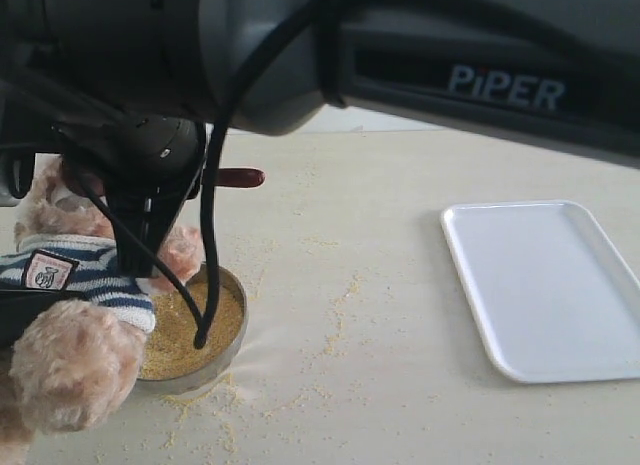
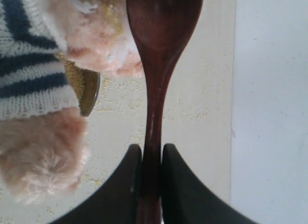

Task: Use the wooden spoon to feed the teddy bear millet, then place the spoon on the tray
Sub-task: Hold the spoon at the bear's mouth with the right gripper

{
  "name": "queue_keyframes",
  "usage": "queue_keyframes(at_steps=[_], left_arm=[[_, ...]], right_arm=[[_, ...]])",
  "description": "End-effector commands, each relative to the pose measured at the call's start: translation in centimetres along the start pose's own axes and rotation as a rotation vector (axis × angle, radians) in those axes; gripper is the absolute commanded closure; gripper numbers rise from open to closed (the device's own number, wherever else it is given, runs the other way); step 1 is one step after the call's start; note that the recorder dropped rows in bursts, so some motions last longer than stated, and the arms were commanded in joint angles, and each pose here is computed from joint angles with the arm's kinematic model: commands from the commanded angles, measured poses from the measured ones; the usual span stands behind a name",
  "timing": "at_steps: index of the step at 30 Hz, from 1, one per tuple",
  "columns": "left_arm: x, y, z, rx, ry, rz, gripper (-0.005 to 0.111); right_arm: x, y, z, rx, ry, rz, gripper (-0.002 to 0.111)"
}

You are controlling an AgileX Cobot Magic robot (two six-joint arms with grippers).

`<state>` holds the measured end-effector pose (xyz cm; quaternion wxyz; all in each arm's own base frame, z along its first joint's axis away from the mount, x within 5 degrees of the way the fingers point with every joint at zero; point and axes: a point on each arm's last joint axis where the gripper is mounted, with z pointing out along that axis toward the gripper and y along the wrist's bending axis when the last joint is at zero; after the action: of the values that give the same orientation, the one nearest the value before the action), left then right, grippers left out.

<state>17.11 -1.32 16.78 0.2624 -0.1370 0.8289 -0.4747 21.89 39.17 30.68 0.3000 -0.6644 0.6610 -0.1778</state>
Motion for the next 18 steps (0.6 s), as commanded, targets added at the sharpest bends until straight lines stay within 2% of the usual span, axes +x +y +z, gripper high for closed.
queue_keyframes(at_steps=[1,5,11,18], left_arm=[[-0.1,-0.2,0.0,0.021,-0.010,0.000,0.102],[-0.1,-0.2,0.0,0.021,-0.010,0.000,0.102],[-0.1,-0.2,0.0,0.021,-0.010,0.000,0.102],[-0.4,-0.4,0.0,0.033,-0.014,0.013,0.102]], right_arm=[[0.2,0.1,-0.2,-0.007,0.028,0.014,0.109],[0.4,0.2,-0.2,-0.011,0.047,0.022,0.109],[0.9,-0.8,-0.5,-0.039,0.021,0.135,0.109],[4.0,-4.6,-2.5,-0.154,-0.063,0.344,0.109]])
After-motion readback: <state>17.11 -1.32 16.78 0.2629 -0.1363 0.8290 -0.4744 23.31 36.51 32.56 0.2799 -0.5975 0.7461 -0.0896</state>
